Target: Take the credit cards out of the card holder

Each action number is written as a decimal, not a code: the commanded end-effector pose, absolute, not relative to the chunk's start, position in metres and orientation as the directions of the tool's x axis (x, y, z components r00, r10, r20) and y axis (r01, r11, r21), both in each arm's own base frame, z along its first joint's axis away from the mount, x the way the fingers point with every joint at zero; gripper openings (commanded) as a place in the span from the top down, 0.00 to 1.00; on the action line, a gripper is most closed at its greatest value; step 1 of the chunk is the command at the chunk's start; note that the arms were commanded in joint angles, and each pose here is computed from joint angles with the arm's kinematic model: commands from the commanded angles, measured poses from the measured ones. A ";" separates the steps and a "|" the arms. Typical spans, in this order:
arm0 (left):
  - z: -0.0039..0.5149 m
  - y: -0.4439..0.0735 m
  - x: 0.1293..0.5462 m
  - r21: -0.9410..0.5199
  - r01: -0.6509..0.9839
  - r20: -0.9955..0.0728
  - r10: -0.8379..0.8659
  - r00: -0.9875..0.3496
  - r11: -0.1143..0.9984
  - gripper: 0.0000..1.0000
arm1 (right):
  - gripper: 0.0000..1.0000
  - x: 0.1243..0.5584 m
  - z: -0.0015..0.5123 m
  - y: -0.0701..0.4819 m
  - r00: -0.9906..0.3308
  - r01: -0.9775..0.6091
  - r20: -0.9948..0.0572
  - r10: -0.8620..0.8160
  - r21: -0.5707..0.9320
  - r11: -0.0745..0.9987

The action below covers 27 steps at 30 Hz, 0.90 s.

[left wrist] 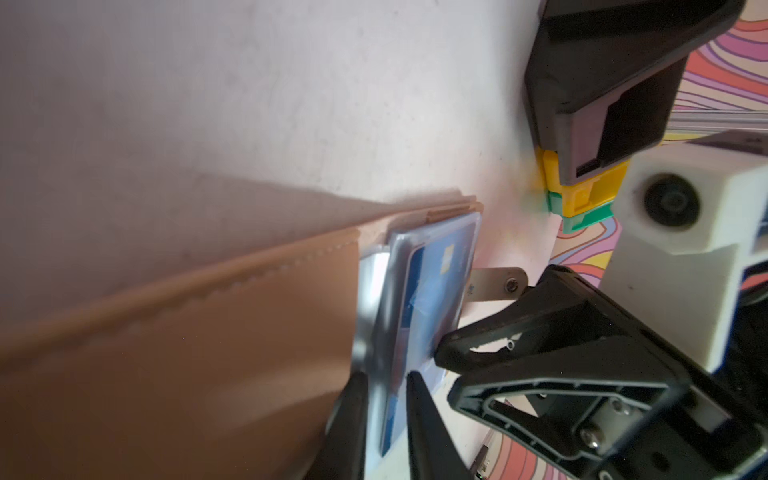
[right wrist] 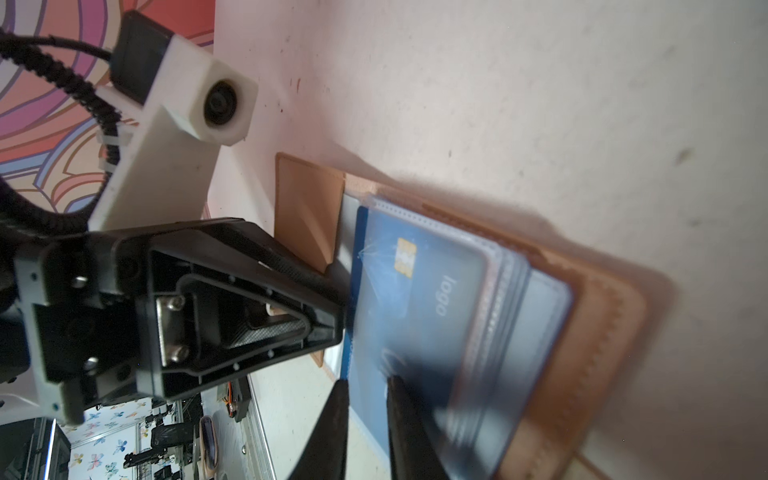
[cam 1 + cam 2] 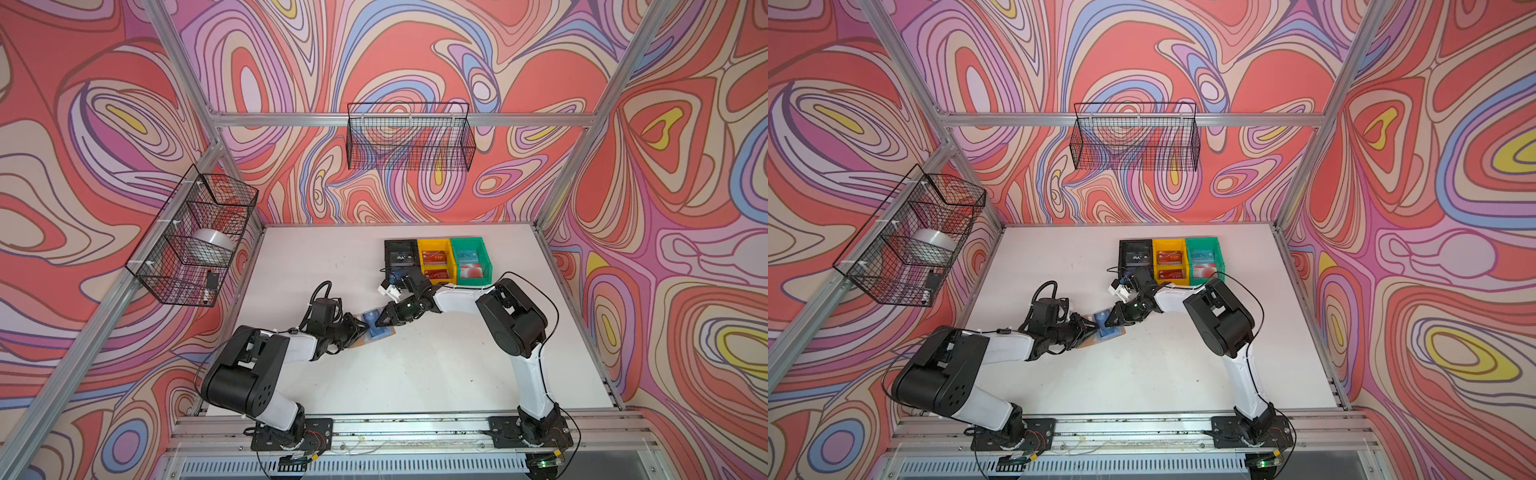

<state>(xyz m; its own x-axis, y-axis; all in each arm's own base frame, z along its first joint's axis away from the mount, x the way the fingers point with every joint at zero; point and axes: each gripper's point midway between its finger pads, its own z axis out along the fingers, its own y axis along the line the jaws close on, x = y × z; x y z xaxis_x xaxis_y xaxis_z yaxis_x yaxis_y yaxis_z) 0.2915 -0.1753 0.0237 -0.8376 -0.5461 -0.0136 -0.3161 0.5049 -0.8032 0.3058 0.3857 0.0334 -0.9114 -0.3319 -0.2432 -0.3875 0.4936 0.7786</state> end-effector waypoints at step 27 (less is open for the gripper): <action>0.023 -0.166 0.291 -0.810 -0.331 -0.001 -0.565 -0.825 0.484 0.77 | 0.80 0.329 0.017 0.360 -0.930 -0.347 -0.161 -0.329 0.676 0.650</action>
<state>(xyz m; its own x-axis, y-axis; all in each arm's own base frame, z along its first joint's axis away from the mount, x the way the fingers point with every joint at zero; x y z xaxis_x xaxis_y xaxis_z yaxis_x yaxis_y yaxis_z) 0.2977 -0.1726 0.0265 -0.8289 -0.5594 -0.0058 -0.3123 0.4713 -0.8248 0.3282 0.3643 0.0323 -0.9292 -0.3182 -0.1881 -0.3537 0.6172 0.7029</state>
